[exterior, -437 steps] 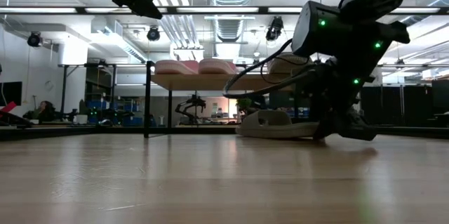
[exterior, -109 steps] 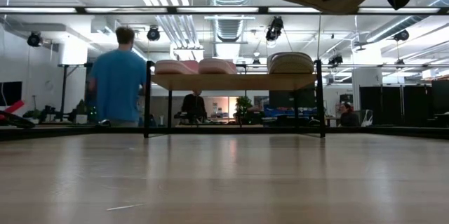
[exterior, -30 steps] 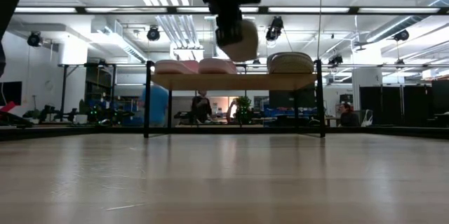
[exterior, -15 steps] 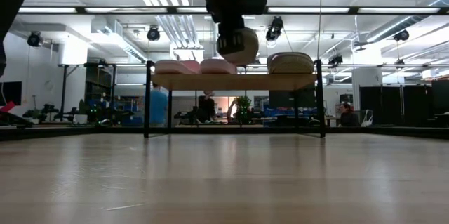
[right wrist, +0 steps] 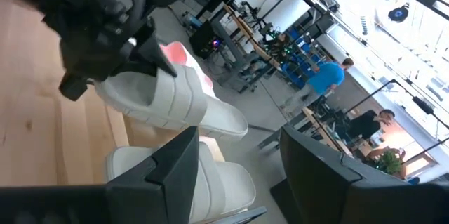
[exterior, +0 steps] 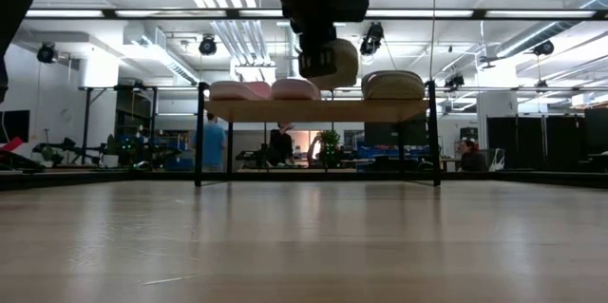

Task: Pick and place slides into the shelf
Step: Put the gray slides on the shelf

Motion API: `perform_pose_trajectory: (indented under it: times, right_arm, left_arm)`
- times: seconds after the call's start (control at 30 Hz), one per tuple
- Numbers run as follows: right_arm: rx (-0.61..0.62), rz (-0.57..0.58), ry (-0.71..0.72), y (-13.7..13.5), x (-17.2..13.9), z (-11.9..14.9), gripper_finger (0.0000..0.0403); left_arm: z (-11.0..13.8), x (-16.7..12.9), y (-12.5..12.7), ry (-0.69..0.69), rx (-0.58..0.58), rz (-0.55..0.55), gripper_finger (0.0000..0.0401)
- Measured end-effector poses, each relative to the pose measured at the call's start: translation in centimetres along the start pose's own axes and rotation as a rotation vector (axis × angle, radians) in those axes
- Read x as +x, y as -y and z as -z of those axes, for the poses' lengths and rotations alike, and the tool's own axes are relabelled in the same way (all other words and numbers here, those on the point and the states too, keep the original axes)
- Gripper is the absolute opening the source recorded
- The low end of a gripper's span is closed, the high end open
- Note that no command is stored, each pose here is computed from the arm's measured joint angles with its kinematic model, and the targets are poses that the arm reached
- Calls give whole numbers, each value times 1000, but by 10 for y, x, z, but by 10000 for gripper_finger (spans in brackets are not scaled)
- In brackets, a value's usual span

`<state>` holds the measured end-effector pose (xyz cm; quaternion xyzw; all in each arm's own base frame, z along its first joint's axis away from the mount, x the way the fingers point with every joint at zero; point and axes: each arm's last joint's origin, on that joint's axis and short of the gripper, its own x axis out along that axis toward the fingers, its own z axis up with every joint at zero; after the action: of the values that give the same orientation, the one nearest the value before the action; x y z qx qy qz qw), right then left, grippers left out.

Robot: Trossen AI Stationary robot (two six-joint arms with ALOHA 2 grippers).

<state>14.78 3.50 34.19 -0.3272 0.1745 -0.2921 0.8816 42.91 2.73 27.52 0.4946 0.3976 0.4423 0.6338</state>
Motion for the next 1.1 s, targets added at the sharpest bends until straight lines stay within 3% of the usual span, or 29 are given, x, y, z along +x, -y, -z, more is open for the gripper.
perform_pose_trajectory:
  times: [0.37,0.77,1.1]
  right_arm:
    - [2,0,0,0,0,0,189]
    - [2,0,0,0,0,0,189]
    - [1,0,-1,0,0,0,189]
  left_arm:
    - [-14,4,25,-24,48,0,0]
    - [-23,4,7,-15,8,-12,0]
    - [-18,3,16,-49,-51,8,0]
